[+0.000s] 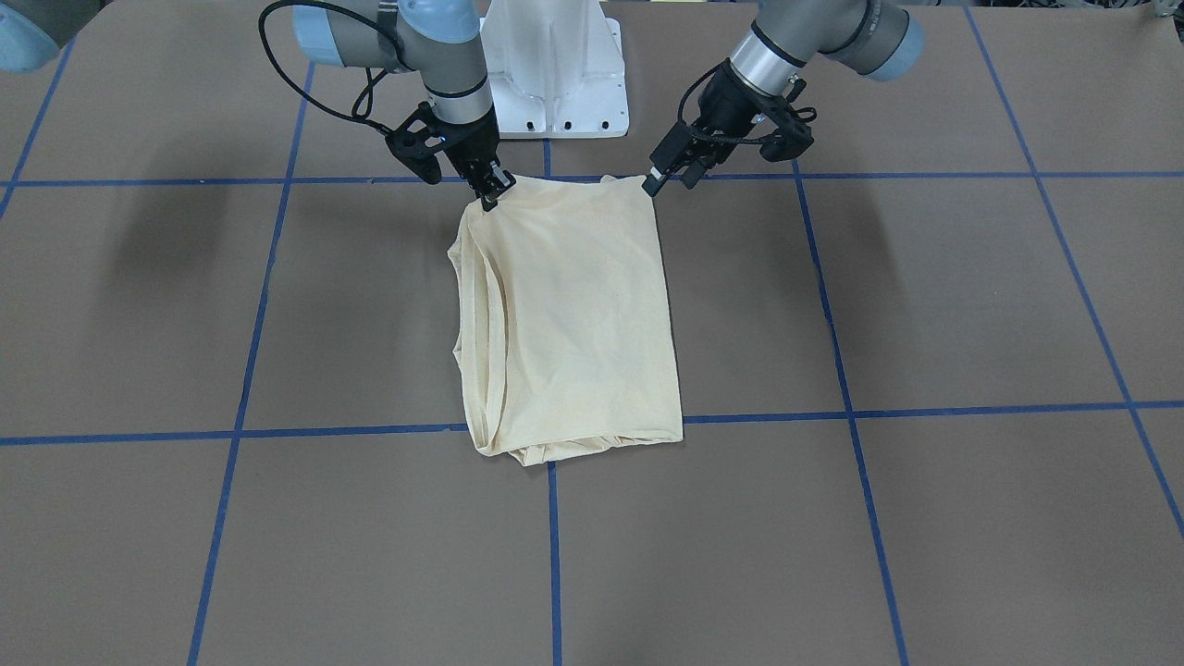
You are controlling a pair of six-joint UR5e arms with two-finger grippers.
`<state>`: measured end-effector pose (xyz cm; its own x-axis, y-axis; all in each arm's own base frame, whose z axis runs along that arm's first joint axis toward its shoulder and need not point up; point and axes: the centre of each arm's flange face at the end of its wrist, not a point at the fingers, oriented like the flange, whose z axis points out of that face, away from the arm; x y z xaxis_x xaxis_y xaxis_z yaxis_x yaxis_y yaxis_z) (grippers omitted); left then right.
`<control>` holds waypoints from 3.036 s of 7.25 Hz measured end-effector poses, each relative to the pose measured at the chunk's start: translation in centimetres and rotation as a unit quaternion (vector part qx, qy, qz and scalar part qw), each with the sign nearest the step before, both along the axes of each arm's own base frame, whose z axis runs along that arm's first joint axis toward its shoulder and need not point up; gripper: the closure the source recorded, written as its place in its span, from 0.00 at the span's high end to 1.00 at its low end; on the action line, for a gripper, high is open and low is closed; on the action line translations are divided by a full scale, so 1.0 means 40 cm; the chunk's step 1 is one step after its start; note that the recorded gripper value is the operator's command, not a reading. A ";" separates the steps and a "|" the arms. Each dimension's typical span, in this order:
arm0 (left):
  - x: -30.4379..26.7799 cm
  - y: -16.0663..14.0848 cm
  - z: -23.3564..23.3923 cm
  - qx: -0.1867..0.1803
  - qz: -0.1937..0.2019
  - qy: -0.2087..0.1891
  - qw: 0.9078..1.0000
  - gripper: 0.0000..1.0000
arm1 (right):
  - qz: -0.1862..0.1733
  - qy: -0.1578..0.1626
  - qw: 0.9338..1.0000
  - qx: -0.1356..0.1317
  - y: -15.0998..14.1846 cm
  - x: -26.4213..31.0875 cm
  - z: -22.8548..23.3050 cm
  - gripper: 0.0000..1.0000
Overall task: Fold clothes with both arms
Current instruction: 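Grasp the other near corner with the left gripper, then lift the near half with both grippers and fold it away from the robot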
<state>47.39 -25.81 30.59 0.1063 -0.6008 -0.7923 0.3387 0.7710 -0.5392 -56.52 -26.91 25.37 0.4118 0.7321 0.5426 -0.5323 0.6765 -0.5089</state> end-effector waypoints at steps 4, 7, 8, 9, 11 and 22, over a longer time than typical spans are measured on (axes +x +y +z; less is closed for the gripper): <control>0.078 0.067 0.048 -0.023 0.022 -0.017 0.999 0.68 | 0.000 -0.001 1.000 0.000 0.000 0.000 -0.002 0.00; 0.106 0.103 0.056 -0.031 0.020 -0.018 0.999 0.32 | 0.000 -0.002 1.000 0.000 0.001 0.000 -0.004 0.00; 0.111 0.106 0.052 -0.032 0.019 -0.016 0.999 0.09 | 0.000 -0.001 1.000 0.000 0.000 0.000 -0.003 0.00; 0.112 0.107 0.051 -0.032 0.018 -0.016 0.999 0.00 | 0.000 -0.001 1.000 0.000 0.000 0.001 -0.002 0.00; 0.108 0.107 0.044 -0.031 0.017 -0.013 0.999 0.00 | 0.000 -0.001 1.000 0.000 0.000 0.003 -0.002 0.00; -0.111 -0.239 -0.264 0.001 -0.066 0.038 0.997 0.00 | 0.119 -0.087 0.986 -0.079 -0.324 0.203 -0.149 0.00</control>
